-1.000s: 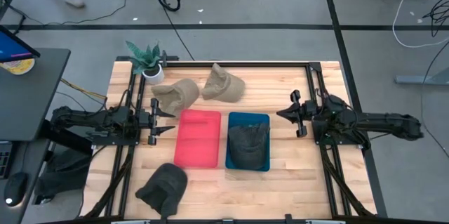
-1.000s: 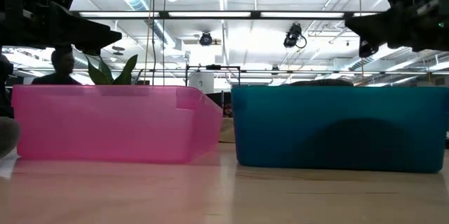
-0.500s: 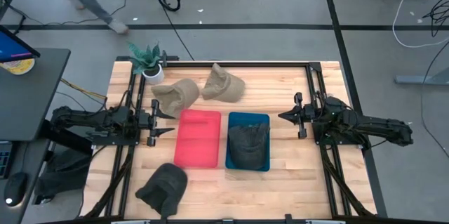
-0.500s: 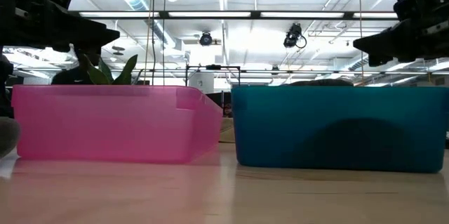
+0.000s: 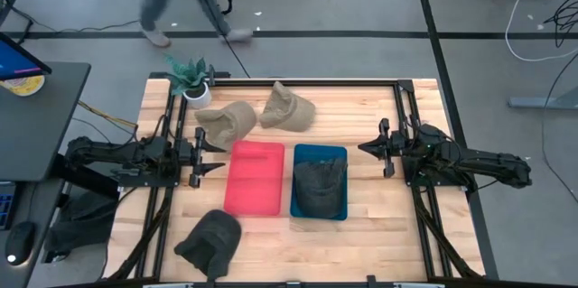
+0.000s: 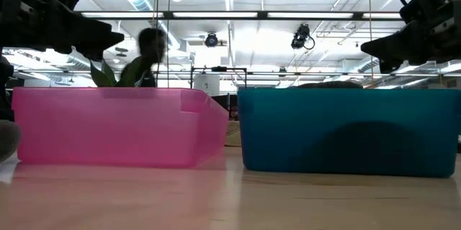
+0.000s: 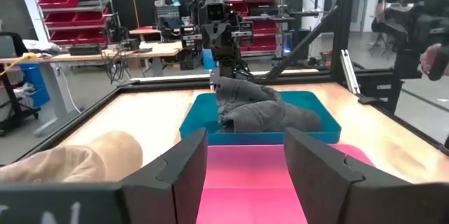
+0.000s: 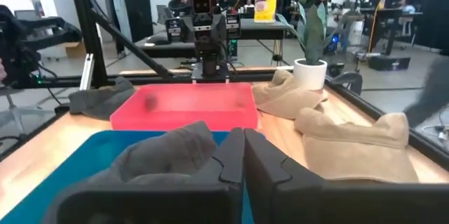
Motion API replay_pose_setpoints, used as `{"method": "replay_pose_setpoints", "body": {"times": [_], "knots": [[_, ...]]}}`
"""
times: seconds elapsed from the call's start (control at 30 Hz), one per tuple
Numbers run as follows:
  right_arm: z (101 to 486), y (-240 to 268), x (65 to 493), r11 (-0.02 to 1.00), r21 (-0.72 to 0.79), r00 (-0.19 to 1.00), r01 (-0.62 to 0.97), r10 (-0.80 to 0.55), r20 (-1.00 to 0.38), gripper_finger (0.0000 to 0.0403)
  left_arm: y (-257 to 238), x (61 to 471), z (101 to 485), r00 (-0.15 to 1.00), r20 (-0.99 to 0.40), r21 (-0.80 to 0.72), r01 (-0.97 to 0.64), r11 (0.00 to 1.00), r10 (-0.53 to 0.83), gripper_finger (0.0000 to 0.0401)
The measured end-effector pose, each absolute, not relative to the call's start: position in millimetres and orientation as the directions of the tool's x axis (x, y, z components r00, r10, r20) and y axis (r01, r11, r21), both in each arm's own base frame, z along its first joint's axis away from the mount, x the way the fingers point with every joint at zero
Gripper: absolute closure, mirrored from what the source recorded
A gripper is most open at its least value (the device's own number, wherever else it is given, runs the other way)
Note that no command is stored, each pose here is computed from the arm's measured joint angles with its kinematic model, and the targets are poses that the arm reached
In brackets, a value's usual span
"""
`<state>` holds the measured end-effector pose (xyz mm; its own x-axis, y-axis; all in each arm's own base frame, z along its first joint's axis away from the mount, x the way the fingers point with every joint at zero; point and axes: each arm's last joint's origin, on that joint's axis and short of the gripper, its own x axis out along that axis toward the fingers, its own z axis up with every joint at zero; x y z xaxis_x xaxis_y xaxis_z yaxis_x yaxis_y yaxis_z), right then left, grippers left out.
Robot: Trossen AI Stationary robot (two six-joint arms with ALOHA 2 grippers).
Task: Pick & Place hat
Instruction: Put the black cap into the blue bin
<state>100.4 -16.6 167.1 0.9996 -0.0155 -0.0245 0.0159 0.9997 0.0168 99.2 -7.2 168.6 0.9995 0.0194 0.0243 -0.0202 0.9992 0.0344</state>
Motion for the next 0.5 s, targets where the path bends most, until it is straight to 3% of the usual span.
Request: {"method": "replay_pose_setpoints", "body": {"times": [0.27, 0.5], "knots": [[167.1, -16.6, 100.4, 1.000, 0.024, 1.000, 0.016, -0.016, -0.024, 0.0379, -8.2, 97.8, 180.0, 0.995, 0.097, 0.107, 0.008, 0.994, -0.018, 0.0208], [167.1, -16.6, 100.4, 1.000, 0.024, 1.000, 0.016, -0.016, -0.024, 0.0378, -8.7, 86.3, 223.4, 0.991, 0.108, 0.197, 0.056, 0.979, -0.078, 0.0208]]}}
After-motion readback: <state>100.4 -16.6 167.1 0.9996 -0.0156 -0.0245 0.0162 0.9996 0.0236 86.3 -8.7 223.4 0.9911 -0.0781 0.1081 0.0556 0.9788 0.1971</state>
